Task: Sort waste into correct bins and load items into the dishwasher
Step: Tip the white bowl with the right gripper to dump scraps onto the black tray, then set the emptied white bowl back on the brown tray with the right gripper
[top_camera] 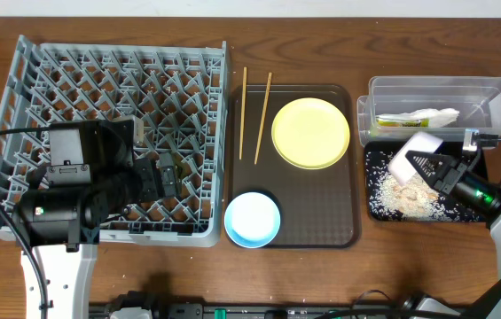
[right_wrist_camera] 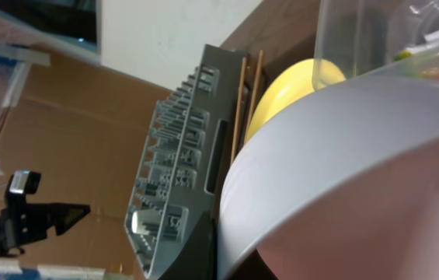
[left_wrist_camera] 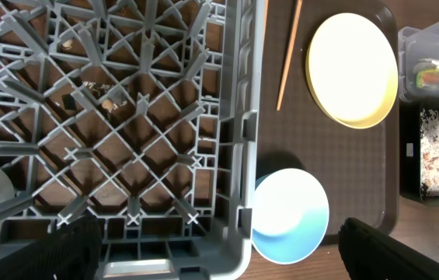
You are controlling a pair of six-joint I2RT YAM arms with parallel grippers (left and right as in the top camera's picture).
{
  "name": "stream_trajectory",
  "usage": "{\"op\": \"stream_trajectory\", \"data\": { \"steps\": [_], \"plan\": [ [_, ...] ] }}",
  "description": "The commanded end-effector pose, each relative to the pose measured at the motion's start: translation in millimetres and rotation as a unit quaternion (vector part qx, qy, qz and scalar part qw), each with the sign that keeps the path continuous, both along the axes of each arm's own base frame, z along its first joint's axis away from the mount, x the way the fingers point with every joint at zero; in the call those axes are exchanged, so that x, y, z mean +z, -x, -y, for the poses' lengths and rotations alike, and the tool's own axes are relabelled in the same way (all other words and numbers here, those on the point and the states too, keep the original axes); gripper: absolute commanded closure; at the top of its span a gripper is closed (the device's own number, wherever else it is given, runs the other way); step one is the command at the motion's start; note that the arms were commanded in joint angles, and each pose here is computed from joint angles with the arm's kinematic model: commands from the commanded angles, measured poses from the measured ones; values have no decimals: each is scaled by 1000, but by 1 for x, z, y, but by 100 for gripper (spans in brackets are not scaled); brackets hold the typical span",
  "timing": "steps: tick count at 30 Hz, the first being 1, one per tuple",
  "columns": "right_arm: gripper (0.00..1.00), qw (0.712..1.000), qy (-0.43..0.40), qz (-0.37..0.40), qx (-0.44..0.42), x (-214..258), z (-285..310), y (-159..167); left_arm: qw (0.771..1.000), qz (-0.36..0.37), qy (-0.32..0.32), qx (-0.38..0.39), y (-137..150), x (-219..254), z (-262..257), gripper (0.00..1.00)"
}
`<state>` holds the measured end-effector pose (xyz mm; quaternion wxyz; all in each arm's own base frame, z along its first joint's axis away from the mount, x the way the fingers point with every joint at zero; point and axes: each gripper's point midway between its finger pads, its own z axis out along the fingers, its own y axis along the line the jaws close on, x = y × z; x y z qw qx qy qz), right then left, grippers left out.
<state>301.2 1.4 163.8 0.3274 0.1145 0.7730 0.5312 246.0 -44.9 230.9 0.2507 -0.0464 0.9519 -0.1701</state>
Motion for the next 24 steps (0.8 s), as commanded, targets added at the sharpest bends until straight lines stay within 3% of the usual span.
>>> {"op": "stream_trajectory", "data": {
  "steps": [1, 3, 9, 14, 19, 24],
  "plan": [
    [99, 1000, -1, 13, 14, 5, -6, 0, 1000, 10, -3, 2, -2, 7, 0, 1],
    [99, 995, 11, -92, -44, -21, 6, -3, 1000, 9, -3, 2, -1, 7, 0, 1],
    [99, 999, 10, -39, 28, 3, -31, 4, 1000, 9, -3, 2, -2, 7, 0, 1],
    [99, 990, 113, -33, 83, 11, -81, 16, 1000, 10, -3, 2, -2, 8, 0, 1],
    [99, 955, 250, -36, 156, 2, -138, 42, 1000, 11, -3, 2, -3, 8, 0, 1],
    [99, 895, 400, -66, 188, -39, -169, 72, 1000, 12, -3, 2, -3, 8, 0, 1]
  ]
}}
